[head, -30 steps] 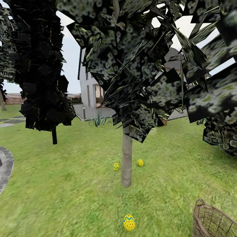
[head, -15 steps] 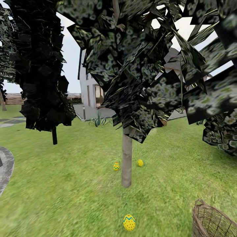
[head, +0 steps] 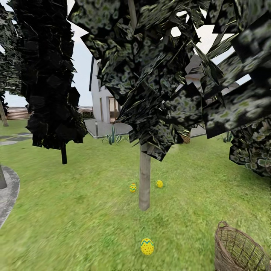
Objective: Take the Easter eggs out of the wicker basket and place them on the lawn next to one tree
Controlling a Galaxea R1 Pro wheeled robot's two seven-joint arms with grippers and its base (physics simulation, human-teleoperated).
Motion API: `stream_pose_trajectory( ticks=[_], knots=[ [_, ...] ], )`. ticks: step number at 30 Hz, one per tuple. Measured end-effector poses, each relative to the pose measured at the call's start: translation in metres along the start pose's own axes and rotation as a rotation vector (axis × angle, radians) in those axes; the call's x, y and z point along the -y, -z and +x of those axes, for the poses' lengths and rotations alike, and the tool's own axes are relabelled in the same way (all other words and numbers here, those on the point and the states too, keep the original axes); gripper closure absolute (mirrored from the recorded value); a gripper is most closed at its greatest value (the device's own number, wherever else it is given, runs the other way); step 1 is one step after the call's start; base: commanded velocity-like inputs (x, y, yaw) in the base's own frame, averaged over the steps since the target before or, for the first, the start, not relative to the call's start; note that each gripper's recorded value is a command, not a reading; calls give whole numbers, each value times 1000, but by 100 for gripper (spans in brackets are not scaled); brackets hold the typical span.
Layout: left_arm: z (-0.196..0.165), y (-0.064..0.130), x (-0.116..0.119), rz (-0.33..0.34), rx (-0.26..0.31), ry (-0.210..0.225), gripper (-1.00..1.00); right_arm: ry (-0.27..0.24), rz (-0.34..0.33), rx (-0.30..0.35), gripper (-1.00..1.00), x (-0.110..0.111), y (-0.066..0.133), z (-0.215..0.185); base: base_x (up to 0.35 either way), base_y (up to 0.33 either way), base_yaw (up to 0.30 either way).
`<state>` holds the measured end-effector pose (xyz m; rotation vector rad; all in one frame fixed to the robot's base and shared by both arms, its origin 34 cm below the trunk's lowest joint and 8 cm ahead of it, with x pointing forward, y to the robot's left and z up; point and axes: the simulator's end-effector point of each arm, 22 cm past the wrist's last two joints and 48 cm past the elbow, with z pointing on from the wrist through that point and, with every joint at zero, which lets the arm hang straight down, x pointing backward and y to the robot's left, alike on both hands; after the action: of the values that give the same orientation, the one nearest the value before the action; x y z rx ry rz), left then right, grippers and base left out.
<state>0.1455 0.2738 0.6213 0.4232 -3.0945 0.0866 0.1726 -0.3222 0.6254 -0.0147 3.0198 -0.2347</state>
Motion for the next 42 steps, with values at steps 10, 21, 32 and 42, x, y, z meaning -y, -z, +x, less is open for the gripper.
stream_pose_trajectory(
  ticks=[10,21,32,42],
  knots=[
    [-1,0,1,1,1,-1,-100,1,0,0,-100,0,0,0,-342,0,0],
    [0,0,1,1,1,-2,-100,5,-1,-1,-100,-1,0,0,-71,0,0],
    [7,-1,17,21,-10,-5,-100,17,-27,-5,-100,-23,2,2,0,0,0],
    [44,-5,2,2,-49,0,-100,21,-31,-36,-100,-25,2,24,-146,0,0]
  ],
)
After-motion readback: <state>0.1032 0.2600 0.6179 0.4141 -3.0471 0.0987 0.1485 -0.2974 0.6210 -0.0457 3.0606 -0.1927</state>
